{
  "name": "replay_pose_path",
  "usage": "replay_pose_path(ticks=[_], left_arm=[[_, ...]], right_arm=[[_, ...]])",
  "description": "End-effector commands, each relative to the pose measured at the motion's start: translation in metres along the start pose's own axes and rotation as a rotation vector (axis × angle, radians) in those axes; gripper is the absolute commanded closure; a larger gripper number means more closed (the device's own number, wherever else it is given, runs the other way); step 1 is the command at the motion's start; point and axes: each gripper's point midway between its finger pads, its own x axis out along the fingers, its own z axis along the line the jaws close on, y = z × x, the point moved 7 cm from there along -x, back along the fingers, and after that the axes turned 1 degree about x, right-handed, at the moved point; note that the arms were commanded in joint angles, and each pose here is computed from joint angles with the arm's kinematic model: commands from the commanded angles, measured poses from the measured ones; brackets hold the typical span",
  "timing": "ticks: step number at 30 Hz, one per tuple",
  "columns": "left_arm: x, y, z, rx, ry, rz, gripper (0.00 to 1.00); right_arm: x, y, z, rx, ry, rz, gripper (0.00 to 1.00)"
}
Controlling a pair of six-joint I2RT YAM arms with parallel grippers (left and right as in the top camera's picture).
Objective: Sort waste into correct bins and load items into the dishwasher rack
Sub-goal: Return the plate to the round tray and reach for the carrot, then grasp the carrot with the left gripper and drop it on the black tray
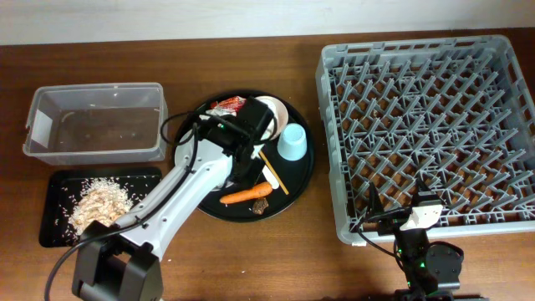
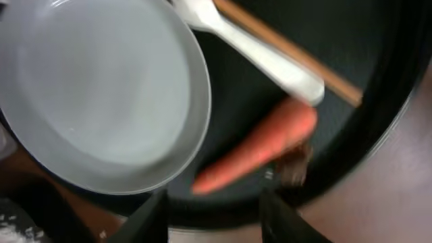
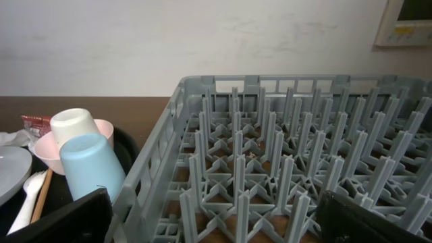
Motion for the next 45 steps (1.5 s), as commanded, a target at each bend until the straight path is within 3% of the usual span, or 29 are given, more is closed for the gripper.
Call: replay_pose_path(ticks=[1, 3, 6, 14, 29, 31, 35, 38, 40, 45], left_arm=[[-0.002, 0.006, -0.001, 0.158, 0.032, 0.022, 0.62], [0.001, 0.008, -0.008, 0.352, 0.091, 0.017, 0.57], [0.014, 0.019, -0.022, 0.586, 0.216, 0.011, 0.57], [0.074, 0.032, -0.032, 0.777, 0.223, -0.113, 0.57], [0.120, 0.038, -0.017, 0.739, 0.173, -0.029, 0.58], [0.120, 0.038, -0.017, 0.739, 0.172, -0.029, 0.68], [0.116, 0.035, -0.010, 0.729, 0.103, -0.019, 0.69], [0.112, 0.033, -0.011, 0.730, 0.098, -0.031, 0.82], [0.098, 0.025, -0.012, 0.709, 0.086, -0.083, 0.91], [0.018, 0.015, -0.013, 0.593, 0.097, -0.338, 0.98]], right_arm=[[0.000, 0.002, -0.002, 0.009, 0.011, 0.002, 0.01], [0.000, 0.002, -0.002, 0.009, 0.011, 0.002, 0.01], [0.000, 0.002, -0.002, 0.009, 0.011, 0.002, 0.01], [0.000, 0.002, -0.002, 0.009, 0.011, 0.002, 0.01], [0.000, 0.002, -0.002, 0.009, 0.011, 0.002, 0.01], [0.000, 0.002, -0.002, 0.009, 0.011, 0.002, 0.01], [0.000, 0.002, -0.002, 0.009, 0.011, 0.002, 0.01], [0.000, 0.002, -0.002, 0.009, 0.011, 0.002, 0.01], [0.000, 0.002, -0.002, 0.009, 0.011, 0.002, 0.01], [0.000, 0.002, -0.002, 0.009, 0.011, 0.002, 0.01]])
